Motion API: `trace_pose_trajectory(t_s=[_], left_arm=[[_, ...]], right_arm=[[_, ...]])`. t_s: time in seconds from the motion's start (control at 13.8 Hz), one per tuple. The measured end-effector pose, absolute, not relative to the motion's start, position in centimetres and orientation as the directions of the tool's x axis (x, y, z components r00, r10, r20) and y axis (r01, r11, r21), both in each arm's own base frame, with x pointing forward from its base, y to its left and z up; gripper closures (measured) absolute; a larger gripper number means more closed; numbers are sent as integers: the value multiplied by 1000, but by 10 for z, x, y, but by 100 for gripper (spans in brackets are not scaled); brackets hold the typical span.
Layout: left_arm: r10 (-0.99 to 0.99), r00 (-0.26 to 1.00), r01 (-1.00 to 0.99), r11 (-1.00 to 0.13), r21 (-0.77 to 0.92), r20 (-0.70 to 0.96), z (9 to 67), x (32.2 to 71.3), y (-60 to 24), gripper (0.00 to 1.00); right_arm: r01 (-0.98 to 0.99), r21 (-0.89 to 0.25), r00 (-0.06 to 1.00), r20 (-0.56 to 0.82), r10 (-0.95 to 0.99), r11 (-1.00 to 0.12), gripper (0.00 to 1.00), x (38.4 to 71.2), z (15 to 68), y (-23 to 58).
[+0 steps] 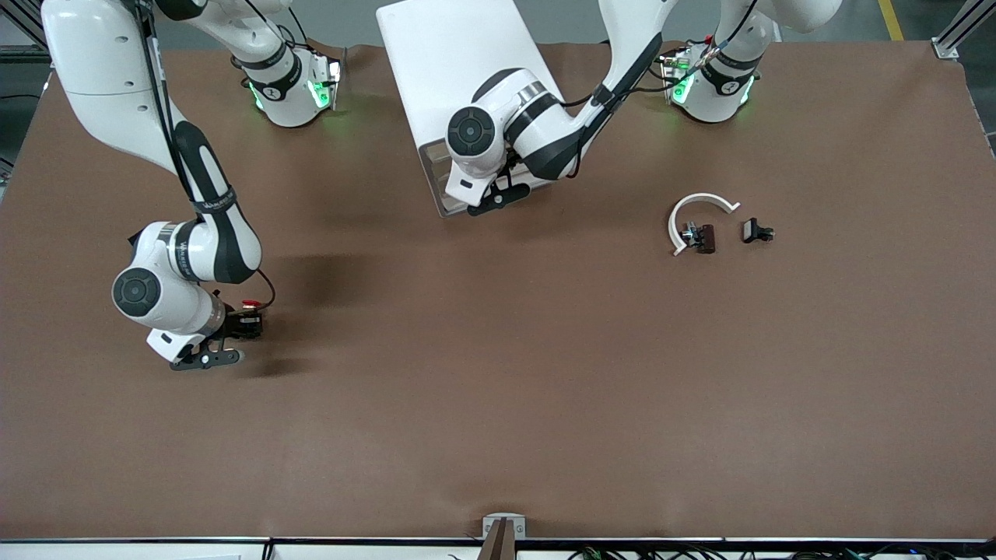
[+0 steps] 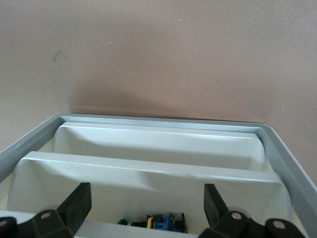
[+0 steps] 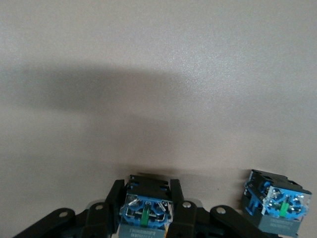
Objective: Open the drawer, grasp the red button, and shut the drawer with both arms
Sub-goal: 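Push the drawer into the cabinet with the left gripper, then set the red button beside the yellow button while the left gripper withdraws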
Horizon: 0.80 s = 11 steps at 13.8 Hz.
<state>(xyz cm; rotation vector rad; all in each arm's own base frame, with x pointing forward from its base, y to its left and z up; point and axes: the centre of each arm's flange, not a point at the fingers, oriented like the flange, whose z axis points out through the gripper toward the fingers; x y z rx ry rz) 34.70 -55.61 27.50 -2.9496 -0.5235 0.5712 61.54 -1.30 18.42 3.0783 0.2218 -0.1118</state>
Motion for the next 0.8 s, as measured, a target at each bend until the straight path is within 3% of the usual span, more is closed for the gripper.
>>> trace_pose_trajectory(t_s=[0.29, 0.72, 0.8], left_arm=[[391, 876, 360, -920, -155, -283, 278, 392, -529, 0], [493, 866, 486, -869, -88, -85, 346, 525, -423, 0], [502, 862, 498, -864, -77, -66, 355, 542, -403, 0]], right_arm=[[144, 48, 987, -76, 140, -988, 56, 615, 184, -14], [145, 33, 986, -88, 142, -989, 0, 621, 223, -9], [145, 26, 986, -90, 142, -989, 0, 621, 243, -8]])
